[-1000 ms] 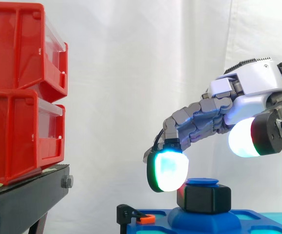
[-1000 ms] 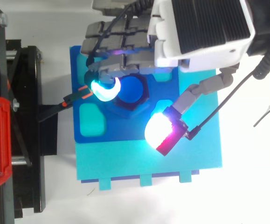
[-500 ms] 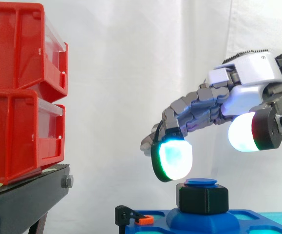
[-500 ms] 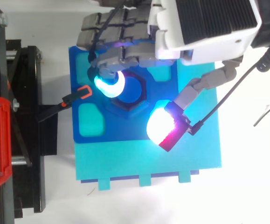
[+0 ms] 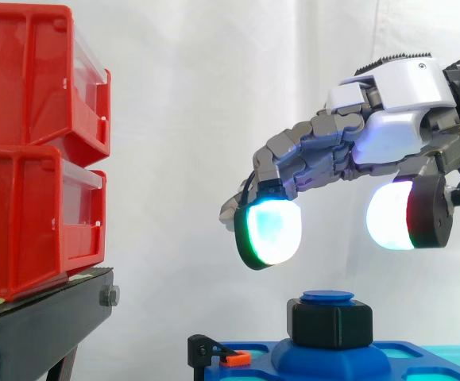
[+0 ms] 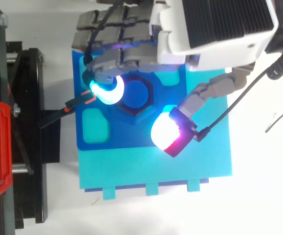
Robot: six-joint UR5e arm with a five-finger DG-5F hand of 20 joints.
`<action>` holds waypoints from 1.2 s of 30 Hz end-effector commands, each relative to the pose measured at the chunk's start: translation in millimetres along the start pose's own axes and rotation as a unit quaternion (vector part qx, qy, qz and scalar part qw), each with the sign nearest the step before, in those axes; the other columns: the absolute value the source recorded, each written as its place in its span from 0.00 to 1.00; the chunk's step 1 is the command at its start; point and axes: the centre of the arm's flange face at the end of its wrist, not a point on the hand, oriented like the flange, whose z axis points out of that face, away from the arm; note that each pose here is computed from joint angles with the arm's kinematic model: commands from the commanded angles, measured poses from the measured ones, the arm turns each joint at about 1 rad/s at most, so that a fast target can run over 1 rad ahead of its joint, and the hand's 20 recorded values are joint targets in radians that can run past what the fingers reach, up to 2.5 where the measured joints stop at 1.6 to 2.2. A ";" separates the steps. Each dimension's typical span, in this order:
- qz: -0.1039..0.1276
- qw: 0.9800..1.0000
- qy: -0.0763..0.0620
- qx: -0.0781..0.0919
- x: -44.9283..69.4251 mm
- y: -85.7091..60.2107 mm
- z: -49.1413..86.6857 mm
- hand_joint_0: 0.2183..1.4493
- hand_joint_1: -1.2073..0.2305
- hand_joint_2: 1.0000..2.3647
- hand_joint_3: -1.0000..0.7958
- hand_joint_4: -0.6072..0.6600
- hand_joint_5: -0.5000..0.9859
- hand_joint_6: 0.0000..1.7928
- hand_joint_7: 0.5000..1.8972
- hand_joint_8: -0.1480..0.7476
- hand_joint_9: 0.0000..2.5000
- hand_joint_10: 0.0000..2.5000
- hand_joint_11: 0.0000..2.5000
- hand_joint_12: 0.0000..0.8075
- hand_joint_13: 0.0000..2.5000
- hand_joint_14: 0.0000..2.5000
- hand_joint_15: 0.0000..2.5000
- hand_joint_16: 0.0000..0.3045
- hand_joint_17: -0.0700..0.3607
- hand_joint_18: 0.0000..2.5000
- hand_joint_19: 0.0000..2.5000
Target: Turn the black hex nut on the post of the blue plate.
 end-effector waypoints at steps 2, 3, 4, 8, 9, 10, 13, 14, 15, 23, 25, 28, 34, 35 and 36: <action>-0.011 1.000 -0.004 0.009 4.0 9.2 6.1 0.17 0.26 0.00 0.28 0.63 0.20 0.28 0.36 0.43 0.12 0.00 0.02 0.45 0.12 0.00 0.01 0.19 0.46 0.03 0.00; -0.019 1.000 -0.003 0.011 11.2 12.4 8.7 0.17 0.25 0.00 0.28 0.63 0.20 0.28 0.35 0.42 0.12 0.00 0.03 0.44 0.12 0.00 0.01 0.19 0.46 0.03 0.00; -0.025 1.000 -0.005 0.012 15.3 15.6 11.0 0.17 0.24 0.00 0.28 0.63 0.20 0.28 0.34 0.42 0.12 0.00 0.03 0.44 0.12 0.00 0.01 0.19 0.46 0.03 0.00; -0.034 0.999 -0.019 0.014 24.5 23.0 17.8 0.17 0.23 0.00 0.28 0.62 0.19 0.28 0.30 0.42 0.11 0.00 0.02 0.45 0.12 0.00 0.01 0.19 0.46 0.03 0.00; -0.035 0.999 -0.024 0.013 28.7 26.5 20.4 0.16 0.23 0.00 0.28 0.62 0.19 0.28 0.29 0.43 0.11 0.00 0.02 0.45 0.12 0.00 0.01 0.19 0.47 0.03 0.00; -0.036 0.999 -0.027 0.013 31.6 27.4 21.4 0.16 0.23 0.00 0.28 0.62 0.19 0.28 0.29 0.43 0.11 0.00 0.02 0.45 0.12 0.00 0.01 0.19 0.47 0.03 0.00; -0.037 0.999 -0.031 0.013 41.0 36.0 25.9 0.16 0.22 0.00 0.28 0.62 0.18 0.28 0.28 0.43 0.11 0.00 0.02 0.45 0.12 0.00 0.01 0.19 0.47 0.03 0.00; -0.037 0.999 -0.031 0.013 41.3 36.9 26.2 0.16 0.22 0.00 0.28 0.62 0.18 0.28 0.28 0.43 0.11 0.00 0.02 0.45 0.12 0.00 0.01 0.19 0.47 0.03 0.00; -0.037 0.999 -0.032 0.014 41.8 38.6 26.9 0.16 0.22 0.00 0.28 0.62 0.18 0.28 0.27 0.43 0.11 0.00 0.02 0.45 0.12 0.00 0.00 0.19 0.47 0.03 0.00; -0.044 0.998 -0.031 0.013 44.9 39.5 29.1 0.17 0.22 0.00 0.28 0.61 0.18 0.28 0.26 0.42 0.10 0.00 0.02 0.45 0.12 0.00 0.01 0.19 0.47 0.03 0.00; -0.048 0.998 -0.028 0.018 48.2 33.8 28.9 0.18 0.22 0.00 0.28 0.61 0.18 0.28 0.26 0.42 0.10 0.00 0.02 0.44 0.11 0.00 0.01 0.19 0.46 0.03 0.00; -0.052 0.998 -0.029 0.019 46.5 29.0 27.5 0.19 0.22 0.00 0.28 0.60 0.18 0.28 0.26 0.41 0.10 0.00 0.01 0.43 0.12 0.00 0.01 0.18 0.45 0.03 0.00; -0.054 0.998 -0.023 0.024 46.7 23.5 24.3 0.20 0.23 0.00 0.28 0.60 0.18 0.28 0.29 0.41 0.10 0.00 0.02 0.43 0.12 0.00 0.01 0.18 0.44 0.03 0.00; -0.054 0.998 -0.019 0.025 46.6 20.6 22.6 0.21 0.23 0.00 0.28 0.60 0.18 0.28 0.29 0.40 0.10 0.00 0.01 0.43 0.12 0.00 0.01 0.17 0.44 0.03 0.00; -0.053 0.998 -0.019 0.026 46.5 19.5 22.1 0.21 0.23 0.00 0.28 0.61 0.18 0.28 0.29 0.41 0.10 0.00 0.02 0.43 0.12 0.00 0.01 0.17 0.44 0.03 0.00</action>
